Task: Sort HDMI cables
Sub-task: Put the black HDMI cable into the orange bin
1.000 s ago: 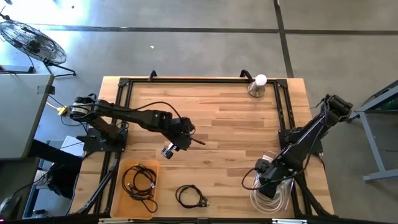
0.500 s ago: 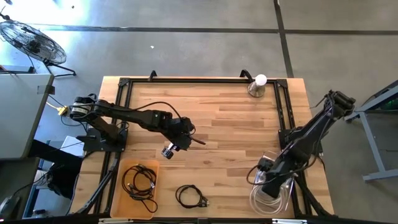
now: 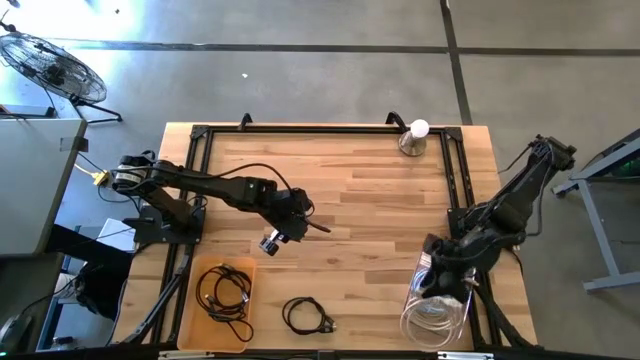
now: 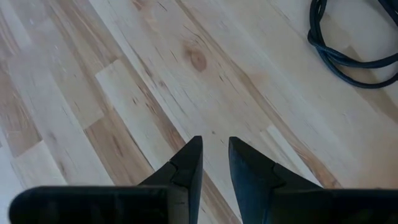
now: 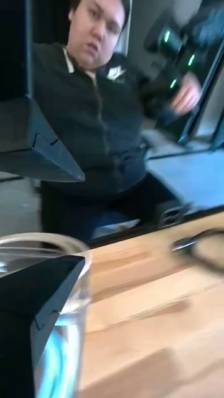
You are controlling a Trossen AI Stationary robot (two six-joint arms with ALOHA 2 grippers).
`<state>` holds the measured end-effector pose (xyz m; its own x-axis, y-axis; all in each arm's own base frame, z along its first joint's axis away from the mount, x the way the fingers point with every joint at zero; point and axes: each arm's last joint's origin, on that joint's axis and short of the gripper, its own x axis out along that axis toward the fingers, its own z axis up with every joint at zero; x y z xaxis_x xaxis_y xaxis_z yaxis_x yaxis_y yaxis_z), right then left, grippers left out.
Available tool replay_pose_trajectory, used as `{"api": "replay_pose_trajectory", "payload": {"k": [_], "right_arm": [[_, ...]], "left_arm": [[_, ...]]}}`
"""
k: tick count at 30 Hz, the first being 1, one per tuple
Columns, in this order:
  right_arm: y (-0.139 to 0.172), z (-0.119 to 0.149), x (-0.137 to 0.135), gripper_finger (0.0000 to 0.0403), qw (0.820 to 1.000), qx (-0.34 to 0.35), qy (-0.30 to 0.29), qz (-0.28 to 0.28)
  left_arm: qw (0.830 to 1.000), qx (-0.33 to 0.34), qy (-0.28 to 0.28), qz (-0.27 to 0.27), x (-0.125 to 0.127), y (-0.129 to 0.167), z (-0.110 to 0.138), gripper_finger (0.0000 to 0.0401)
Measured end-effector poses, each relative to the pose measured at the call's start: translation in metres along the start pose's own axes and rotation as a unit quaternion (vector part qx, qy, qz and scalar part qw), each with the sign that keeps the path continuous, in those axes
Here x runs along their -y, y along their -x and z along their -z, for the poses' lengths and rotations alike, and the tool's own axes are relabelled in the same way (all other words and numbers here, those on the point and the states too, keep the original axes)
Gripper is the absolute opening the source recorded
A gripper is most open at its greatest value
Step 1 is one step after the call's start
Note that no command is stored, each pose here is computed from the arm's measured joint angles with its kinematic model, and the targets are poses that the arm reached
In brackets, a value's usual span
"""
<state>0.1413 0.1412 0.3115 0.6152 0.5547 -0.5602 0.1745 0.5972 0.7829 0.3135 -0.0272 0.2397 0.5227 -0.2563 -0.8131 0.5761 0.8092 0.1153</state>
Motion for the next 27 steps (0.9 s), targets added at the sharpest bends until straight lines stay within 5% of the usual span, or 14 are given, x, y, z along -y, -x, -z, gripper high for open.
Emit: {"api": "replay_pose_trajectory", "payload": {"k": [7,13,27], "right_arm": [[0.015,-0.007,-0.006,0.0197,0.990,0.086,0.105,-0.025],[0.016,-0.011,-0.011,0.0197,0.961,0.149,0.234,-0.016],[-0.008,-0.019,0.014,0.0197,0.809,0.294,0.471,0.192]], "left_arm": [[1.000,-0.002,0.001,0.001,0.000,0.000,0.000,0.0075],[1.000,-0.006,0.002,0.004,0.001,0.000,0.001,0.0075],[0.999,-0.042,0.026,0.024,0.005,0.000,0.008,0.0075]]}}
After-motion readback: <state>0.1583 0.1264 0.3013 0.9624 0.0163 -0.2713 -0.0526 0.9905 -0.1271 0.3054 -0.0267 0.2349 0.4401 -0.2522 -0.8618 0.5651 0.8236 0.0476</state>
